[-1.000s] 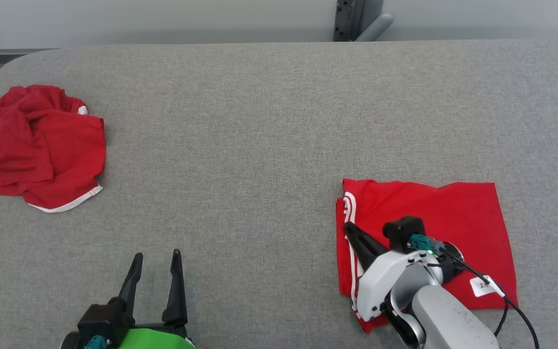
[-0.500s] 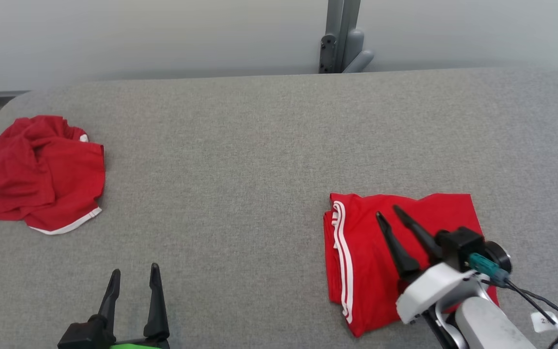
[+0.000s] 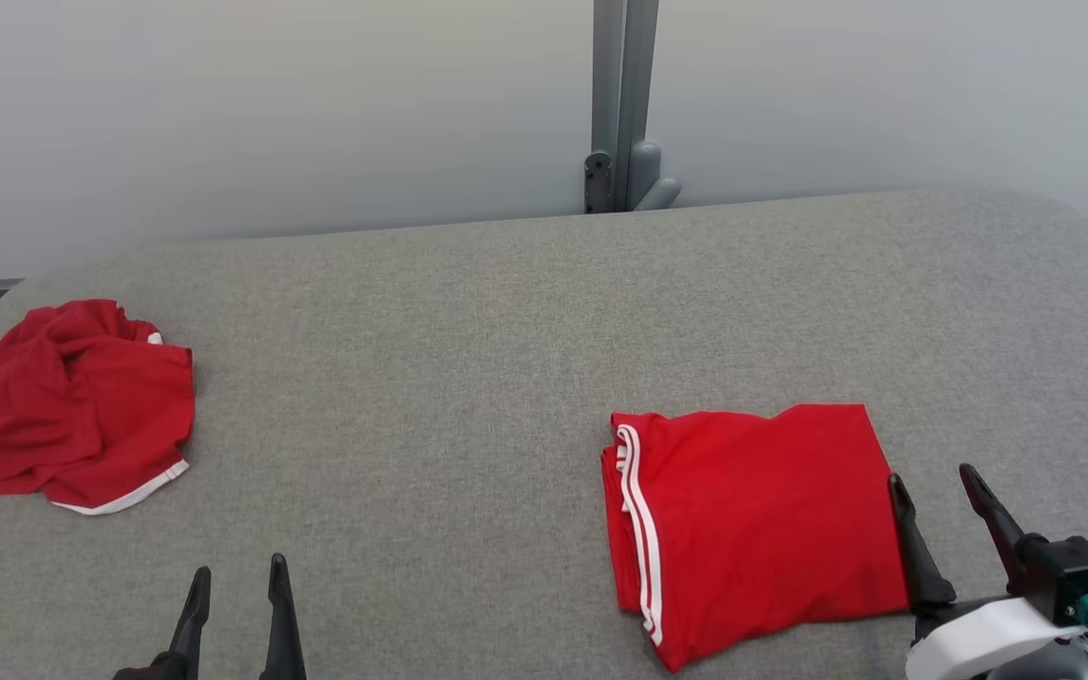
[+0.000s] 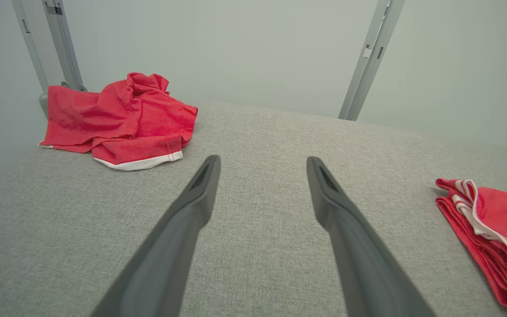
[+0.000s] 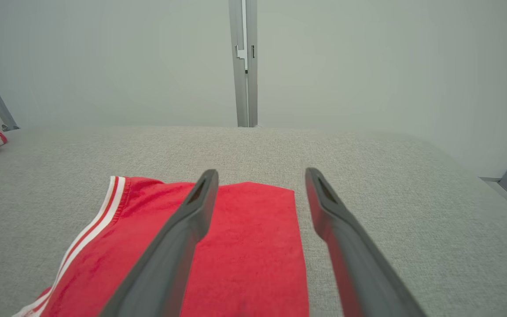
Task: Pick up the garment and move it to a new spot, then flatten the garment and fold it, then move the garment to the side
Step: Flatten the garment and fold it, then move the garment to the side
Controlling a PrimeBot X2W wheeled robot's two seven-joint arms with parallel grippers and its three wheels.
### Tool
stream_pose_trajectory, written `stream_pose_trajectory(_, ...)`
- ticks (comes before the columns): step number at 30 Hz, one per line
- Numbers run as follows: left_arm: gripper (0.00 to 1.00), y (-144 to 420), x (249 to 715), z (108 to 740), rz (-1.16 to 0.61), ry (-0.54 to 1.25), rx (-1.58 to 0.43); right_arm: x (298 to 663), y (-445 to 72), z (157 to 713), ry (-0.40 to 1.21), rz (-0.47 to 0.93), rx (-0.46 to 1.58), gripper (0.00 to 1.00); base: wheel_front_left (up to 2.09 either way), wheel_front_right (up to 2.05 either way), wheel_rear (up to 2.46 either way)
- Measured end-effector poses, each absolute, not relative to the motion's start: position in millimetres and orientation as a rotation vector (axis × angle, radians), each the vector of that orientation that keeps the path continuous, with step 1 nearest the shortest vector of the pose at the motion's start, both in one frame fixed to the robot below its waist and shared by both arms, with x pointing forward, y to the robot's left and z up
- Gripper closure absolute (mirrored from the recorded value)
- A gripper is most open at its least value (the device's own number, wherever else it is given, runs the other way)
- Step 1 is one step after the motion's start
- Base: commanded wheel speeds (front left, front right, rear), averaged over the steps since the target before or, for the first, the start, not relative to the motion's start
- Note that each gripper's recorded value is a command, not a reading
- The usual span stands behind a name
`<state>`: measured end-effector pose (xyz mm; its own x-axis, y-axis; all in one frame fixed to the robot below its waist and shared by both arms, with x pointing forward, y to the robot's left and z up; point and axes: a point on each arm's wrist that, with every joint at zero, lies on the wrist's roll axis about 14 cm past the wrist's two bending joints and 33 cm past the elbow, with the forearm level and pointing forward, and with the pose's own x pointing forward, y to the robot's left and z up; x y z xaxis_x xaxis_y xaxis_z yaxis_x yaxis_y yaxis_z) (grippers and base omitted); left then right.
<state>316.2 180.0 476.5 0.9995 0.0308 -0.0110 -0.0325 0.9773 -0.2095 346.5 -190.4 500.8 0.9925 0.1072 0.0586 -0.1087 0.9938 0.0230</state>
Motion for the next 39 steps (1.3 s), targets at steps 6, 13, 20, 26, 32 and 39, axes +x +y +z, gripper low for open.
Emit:
stream_pose_trajectory(6, 0.0, 181, 313, 477, 0.03, 0.004, -0.209, 338, -204, 493, -0.037, 0.043, 0.04, 0.0, 0.0, 0.0, 0.0)
stream_pose_trajectory(13, 0.0, 182, 313, 476, 0.033, 0.007, -0.208, 338, -206, 490, -0.031, 0.025, 0.049, 0.0, 0.0, 0.0, 0.0)
stream_pose_trajectory(20, 0.0, 178, 316, 472, 0.019, 0.023, -0.212, 349, -229, 469, 0.071, -0.032, 0.126, 0.0, 0.0, 0.0, 0.0)
stream_pose_trajectory(26, 0.0, 171, 329, 468, -0.008, 0.04, -0.207, 382, -243, 445, 0.338, -0.014, 0.14, 0.0, 0.0, 0.0, 0.0)
stream_pose_trajectory(32, 0.0, 171, 339, 458, -0.014, 0.073, -0.208, 393, -223, 410, 0.549, 0.049, 0.186, 0.0, 0.0, 0.0, 0.0)
stream_pose_trajectory(39, 0.0, 174, 347, 455, -0.002, 0.078, -0.208, 397, -193, 379, 0.702, 0.12, 0.227, 0.0, 0.0, 0.0, 0.0)
